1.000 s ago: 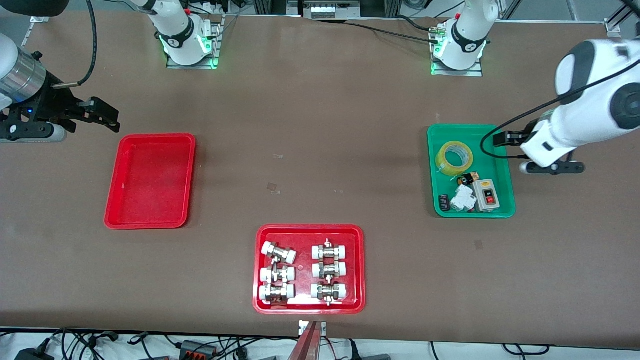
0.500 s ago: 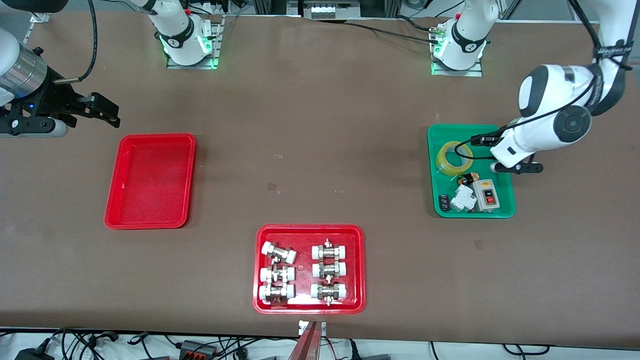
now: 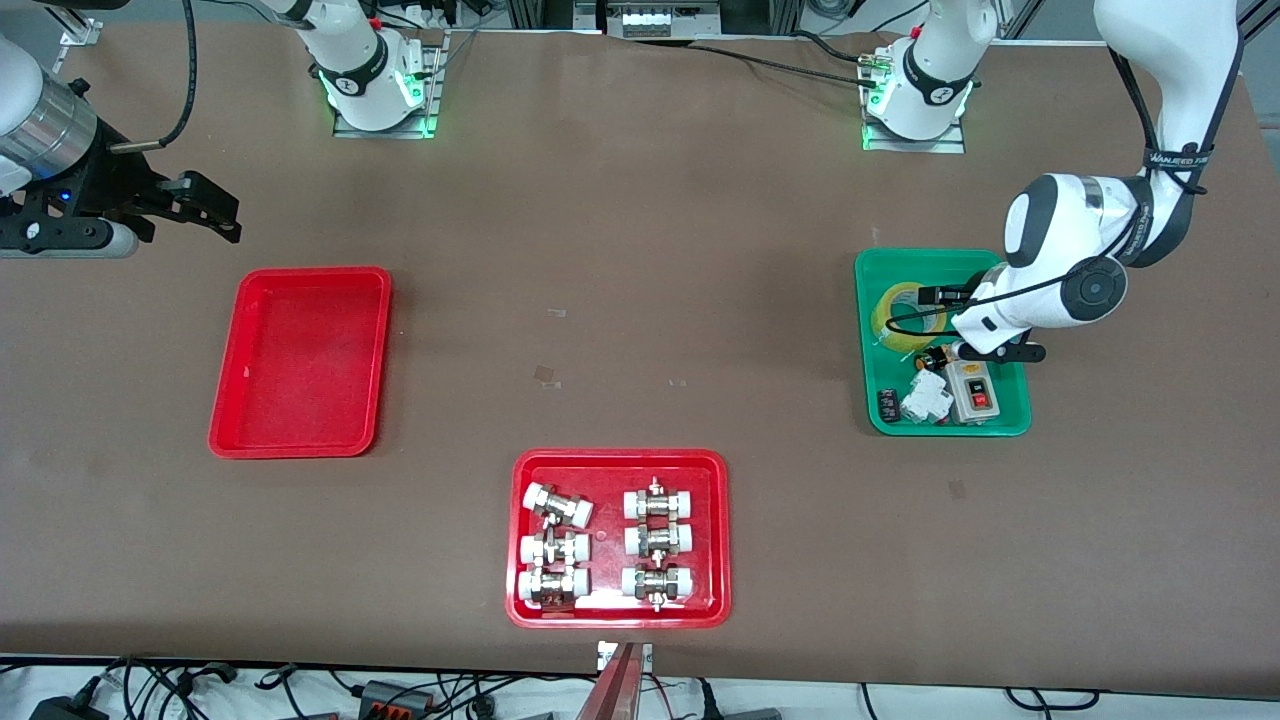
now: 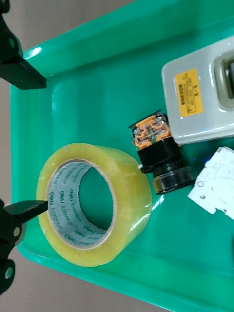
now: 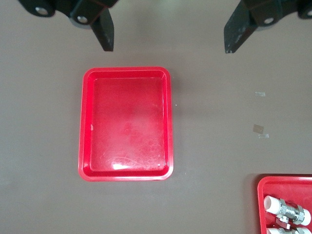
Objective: Left arm passes tape to right arm into tray
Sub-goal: 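Move the left gripper down over the tape roll in the green tray, then close the left gripper on the tape roll's rim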
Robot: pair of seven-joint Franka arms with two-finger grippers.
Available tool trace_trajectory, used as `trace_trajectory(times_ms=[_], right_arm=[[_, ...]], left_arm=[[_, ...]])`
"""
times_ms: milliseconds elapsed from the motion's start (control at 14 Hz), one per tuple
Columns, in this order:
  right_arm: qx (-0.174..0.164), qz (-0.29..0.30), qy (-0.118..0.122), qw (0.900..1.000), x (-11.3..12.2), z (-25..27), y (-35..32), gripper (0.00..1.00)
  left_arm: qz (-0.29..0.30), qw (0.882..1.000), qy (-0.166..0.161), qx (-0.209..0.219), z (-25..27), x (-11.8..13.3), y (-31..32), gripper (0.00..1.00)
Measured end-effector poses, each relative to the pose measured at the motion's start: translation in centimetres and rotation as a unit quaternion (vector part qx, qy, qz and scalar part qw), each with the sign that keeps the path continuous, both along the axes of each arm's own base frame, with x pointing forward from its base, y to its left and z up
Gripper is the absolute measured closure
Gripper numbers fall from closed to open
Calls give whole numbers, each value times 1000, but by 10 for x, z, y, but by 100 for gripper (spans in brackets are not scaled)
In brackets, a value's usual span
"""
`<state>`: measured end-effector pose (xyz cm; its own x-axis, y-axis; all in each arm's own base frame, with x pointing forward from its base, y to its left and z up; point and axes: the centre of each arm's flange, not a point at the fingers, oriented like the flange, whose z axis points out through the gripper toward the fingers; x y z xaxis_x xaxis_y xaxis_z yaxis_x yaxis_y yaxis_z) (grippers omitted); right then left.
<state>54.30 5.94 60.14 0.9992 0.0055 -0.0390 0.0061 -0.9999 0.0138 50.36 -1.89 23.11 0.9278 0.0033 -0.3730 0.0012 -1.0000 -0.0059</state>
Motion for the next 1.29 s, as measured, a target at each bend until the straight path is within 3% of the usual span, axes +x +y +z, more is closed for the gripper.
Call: trace_trajectory(times_ms=[500,643,786,929,1286], right_arm=[[1,-2,-4,1000,1,2,-2,0],[1,-2,-3,1000,1,2,-2,0],[0,-1,-1,1000,2,0,-2,0],[0,-1,2,1000,3,-3,-2,0],[0,-1,4,1000,2,-4,-1,0]], left_arm=[[2,1000,1,-5,-24,-1,0,6],[2,1000,3,-5,-27,-2,0,12],[2,1000,5,-5,-29,-3,0,25],[2,1000,6,-6,-31,-3,0,29],[3,1000,7,-6,-35,-3,1,31]])
